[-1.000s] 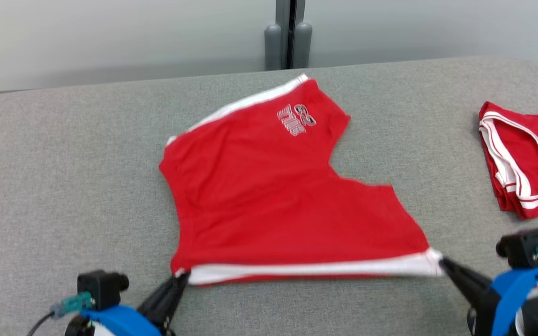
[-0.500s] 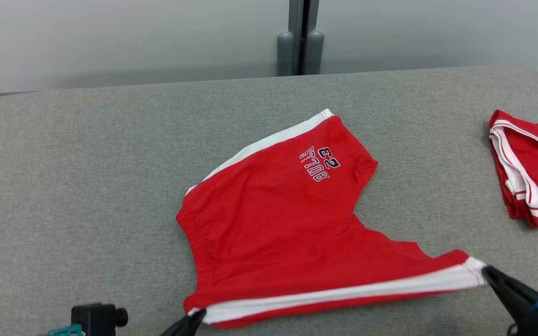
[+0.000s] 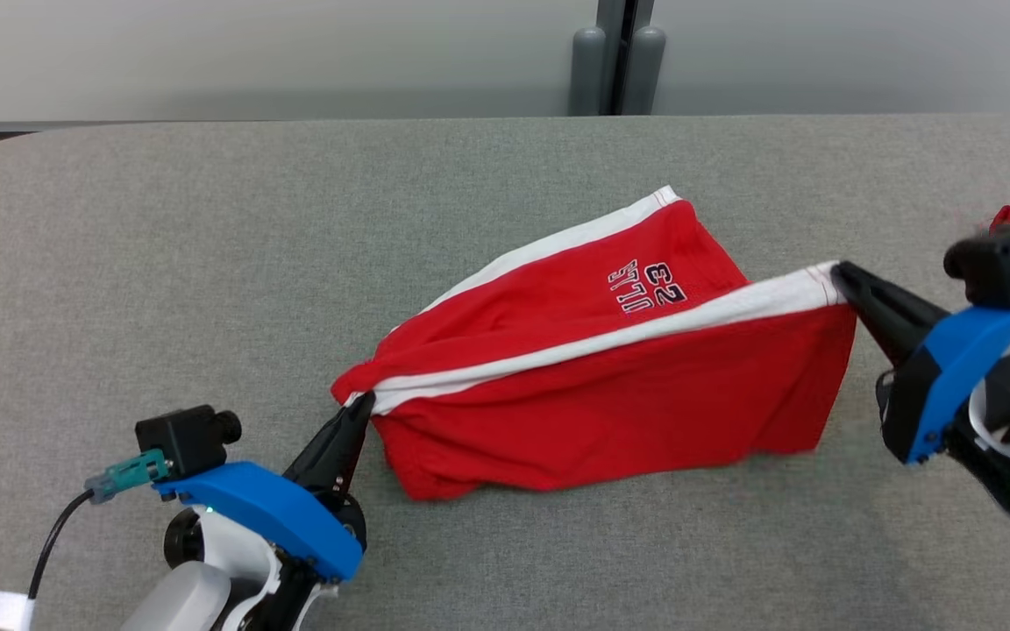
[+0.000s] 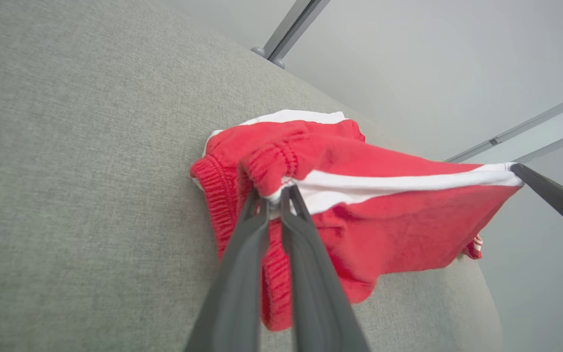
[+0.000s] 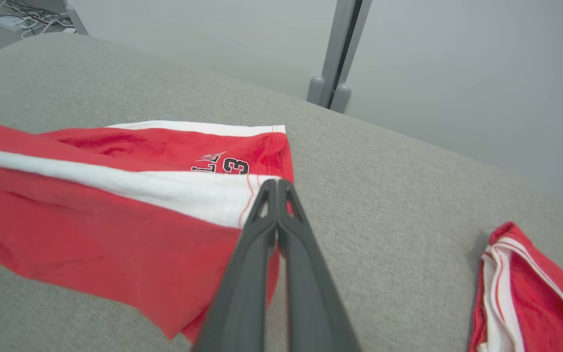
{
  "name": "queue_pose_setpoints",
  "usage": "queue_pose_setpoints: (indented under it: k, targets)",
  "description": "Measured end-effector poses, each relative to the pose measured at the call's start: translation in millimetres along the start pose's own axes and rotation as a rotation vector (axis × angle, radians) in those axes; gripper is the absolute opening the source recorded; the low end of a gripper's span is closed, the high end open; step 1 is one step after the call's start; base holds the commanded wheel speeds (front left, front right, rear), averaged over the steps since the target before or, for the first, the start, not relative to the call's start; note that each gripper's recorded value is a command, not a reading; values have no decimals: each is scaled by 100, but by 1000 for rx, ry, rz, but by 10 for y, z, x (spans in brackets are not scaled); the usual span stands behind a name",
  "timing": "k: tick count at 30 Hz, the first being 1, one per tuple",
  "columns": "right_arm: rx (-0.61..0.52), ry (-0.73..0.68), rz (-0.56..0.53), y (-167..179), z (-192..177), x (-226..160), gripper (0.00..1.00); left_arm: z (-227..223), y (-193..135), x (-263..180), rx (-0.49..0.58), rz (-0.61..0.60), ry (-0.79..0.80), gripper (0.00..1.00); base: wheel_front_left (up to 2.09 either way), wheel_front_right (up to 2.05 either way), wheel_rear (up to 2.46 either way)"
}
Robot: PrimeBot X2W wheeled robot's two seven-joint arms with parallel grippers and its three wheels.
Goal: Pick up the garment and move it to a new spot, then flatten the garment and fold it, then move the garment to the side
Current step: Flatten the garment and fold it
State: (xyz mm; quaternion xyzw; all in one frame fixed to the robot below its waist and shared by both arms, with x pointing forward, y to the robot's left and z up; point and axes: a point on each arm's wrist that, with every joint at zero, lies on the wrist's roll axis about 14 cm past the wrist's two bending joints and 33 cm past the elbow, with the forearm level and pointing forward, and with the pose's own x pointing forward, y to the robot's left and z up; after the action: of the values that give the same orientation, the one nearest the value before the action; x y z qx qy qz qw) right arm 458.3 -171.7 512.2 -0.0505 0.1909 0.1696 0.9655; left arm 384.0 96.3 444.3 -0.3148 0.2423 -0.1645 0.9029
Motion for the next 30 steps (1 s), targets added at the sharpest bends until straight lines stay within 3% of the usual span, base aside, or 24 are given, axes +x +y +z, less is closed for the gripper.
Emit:
queue_pose_setpoints:
  k: [13, 23, 24, 25, 26, 27, 30]
  targets:
    - [9, -100, 57, -2, 354, 1017, 0, 201, 329, 463, -29, 83, -62, 0, 0, 0, 0]
    - [44, -23, 99, 145, 38, 1575, 0, 131, 520, 641, -39, 119, -43, 0, 0, 0, 0]
    - [52, -11, 102, 156, -7, 1602, 7, 106, 544, 642, -44, 126, -35, 3, 0, 0, 0]
    - [56, 1, 107, 175, -50, 1622, 39, 93, 554, 643, -46, 129, -31, 35, 0, 0, 0]
    - [62, 12, 110, 189, -90, 1637, 100, 84, 564, 643, -49, 133, -29, 87, 0, 0, 0]
    - [64, 12, 112, 200, -104, 1649, 100, 76, 572, 639, -50, 136, -25, 100, 0, 0, 0]
    - [64, -2, 116, 217, -63, 1657, 100, 74, 577, 612, -57, 141, -28, 100, 0, 0, 0]
